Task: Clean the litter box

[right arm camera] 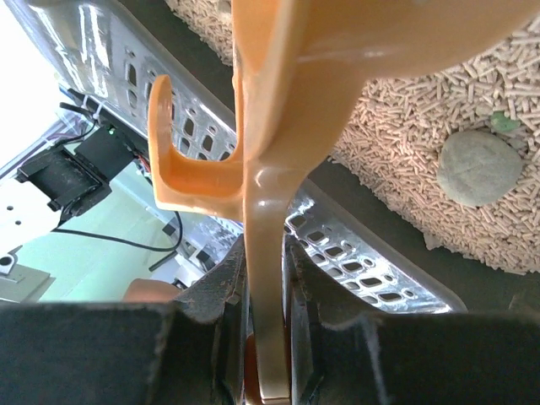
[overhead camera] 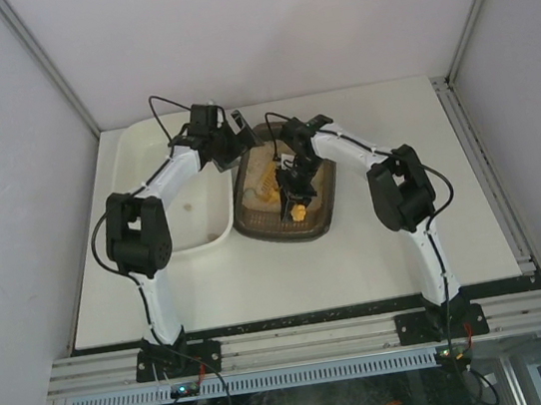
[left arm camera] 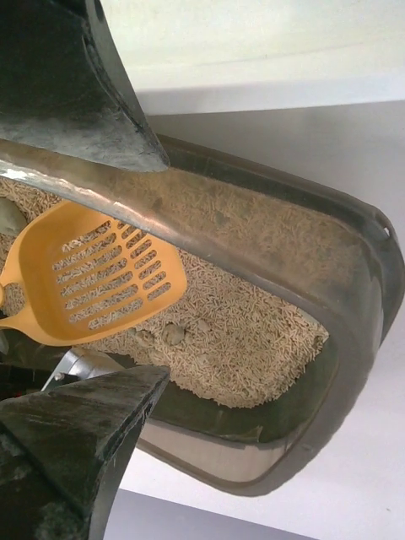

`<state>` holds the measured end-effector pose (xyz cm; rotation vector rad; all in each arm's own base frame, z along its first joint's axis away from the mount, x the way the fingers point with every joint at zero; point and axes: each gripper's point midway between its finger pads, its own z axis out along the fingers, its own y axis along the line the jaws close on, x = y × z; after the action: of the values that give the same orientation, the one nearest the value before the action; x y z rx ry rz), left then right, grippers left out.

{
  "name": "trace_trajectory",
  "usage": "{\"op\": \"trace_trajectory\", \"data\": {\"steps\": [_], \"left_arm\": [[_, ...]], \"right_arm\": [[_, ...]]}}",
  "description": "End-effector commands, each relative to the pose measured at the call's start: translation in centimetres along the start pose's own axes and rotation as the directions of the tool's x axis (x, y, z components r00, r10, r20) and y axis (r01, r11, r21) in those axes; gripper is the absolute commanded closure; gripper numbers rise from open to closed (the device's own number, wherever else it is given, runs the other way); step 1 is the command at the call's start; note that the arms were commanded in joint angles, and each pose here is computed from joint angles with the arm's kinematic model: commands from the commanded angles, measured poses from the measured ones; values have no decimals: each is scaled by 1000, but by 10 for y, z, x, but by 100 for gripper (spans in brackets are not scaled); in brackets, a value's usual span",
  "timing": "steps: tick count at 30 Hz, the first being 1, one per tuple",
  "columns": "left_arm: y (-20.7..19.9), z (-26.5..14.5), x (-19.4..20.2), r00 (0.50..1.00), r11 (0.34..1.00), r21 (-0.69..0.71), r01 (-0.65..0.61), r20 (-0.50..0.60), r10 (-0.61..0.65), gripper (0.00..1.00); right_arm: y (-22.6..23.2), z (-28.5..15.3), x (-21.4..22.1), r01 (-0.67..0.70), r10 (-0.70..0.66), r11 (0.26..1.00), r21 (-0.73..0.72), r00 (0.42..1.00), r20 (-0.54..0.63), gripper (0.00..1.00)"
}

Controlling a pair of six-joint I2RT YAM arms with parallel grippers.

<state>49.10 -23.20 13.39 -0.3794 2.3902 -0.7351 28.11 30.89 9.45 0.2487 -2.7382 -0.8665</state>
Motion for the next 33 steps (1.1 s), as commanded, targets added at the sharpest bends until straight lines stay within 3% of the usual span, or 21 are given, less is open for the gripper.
{"op": "trace_trajectory", "data": {"steps": [1, 8, 17, 25, 33], "left_arm": [[-15, 0, -7, 999, 997, 64, -36, 20, 35, 0], [-9, 2, 6, 1000, 997, 74, -7, -9, 8, 0], [-7, 0, 0, 1000, 998, 61, 1, 27, -3, 0], [-14, -6, -5, 996, 993, 89, 73, 52, -78, 0], [-19, -10, -6, 992, 988, 111, 107, 57, -114, 0]], "right_arm": [[19, -7, -9, 56, -55, 996, -76, 998, 12, 100], [34, 9, -7, 75, -82, 985, -153, 996, -42, 100], [29, 17, 12, 114, -123, 985, -130, 990, -63, 100], [69, 16, 14, 138, -183, 913, -384, 980, -81, 100], [60, -11, -28, 23, -31, 811, -585, 1000, -4, 100]]}}
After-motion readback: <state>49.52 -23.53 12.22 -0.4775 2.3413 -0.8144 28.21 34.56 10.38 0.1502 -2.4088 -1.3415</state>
